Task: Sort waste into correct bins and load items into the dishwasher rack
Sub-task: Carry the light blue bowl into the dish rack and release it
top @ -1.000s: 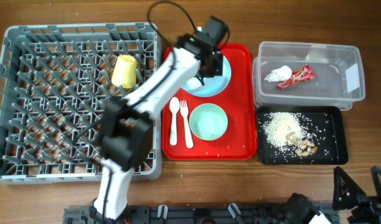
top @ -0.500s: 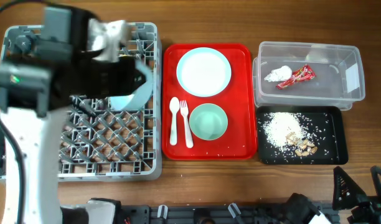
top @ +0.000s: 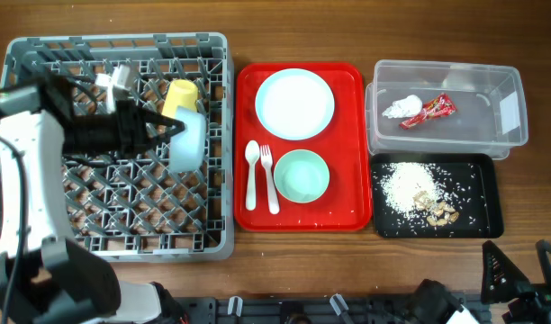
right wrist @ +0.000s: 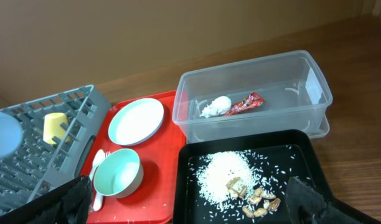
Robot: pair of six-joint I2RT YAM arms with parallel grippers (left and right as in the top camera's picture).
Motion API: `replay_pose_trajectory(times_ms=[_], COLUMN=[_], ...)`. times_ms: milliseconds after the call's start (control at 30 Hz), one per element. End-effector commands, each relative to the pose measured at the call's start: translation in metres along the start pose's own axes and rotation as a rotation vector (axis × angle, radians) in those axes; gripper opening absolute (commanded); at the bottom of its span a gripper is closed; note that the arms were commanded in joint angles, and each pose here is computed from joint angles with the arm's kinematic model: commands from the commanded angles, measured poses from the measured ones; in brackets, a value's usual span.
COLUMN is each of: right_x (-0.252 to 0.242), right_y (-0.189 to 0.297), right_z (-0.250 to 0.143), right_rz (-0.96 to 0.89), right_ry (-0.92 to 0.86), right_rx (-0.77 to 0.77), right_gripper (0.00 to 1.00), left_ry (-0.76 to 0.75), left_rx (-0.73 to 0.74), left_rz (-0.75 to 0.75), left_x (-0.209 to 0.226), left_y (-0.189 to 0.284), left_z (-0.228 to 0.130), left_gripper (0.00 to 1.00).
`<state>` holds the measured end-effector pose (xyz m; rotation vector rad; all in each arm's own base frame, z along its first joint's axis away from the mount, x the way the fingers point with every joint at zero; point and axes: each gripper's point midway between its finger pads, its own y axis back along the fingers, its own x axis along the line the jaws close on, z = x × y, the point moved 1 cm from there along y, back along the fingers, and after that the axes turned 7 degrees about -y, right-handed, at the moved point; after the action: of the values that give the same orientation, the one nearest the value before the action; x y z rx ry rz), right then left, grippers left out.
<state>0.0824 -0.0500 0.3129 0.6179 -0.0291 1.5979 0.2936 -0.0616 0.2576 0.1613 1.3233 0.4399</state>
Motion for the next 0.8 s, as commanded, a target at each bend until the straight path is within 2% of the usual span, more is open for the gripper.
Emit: replay_pose_trajectory(times_ms=[0,100,433,667,767], right_x=[-0.003,-0.003,-0.003,-0.003,-0.003], right_y=[0.002,0.002,0.002,0.002,0.002], right_z=[0.002,0.002,0.002,0.002,0.002], right_rz=[-0.003,-0.003,-0.003,-0.003,-0.003], right_ry=[-0.016,-0.016,-0.016,-0.016,-0.015], right_rx=[-0.017,-0.017,-0.017,-0.017,-0.017], right_gripper=[1.0,1.0,1.0,1.0,1.0], left_ry=[0.024,0.06,0.136,0.168,0.176], left_rx=[-0.081,-0.107,-0.122,-0.118,-0.116], left_rz=[-0.185,-0.24,-0.224,-0.102,-0.048], left_x=[0.017,0.037,0.098,0.13,0.142], left_y=[-0.012,-0.019,-0.024,-0.004,0.005], left_z=[0.011,0.018,0.029,0.021,0.017], left_gripper=[0.04,0.04,0.04,0.04,0.12])
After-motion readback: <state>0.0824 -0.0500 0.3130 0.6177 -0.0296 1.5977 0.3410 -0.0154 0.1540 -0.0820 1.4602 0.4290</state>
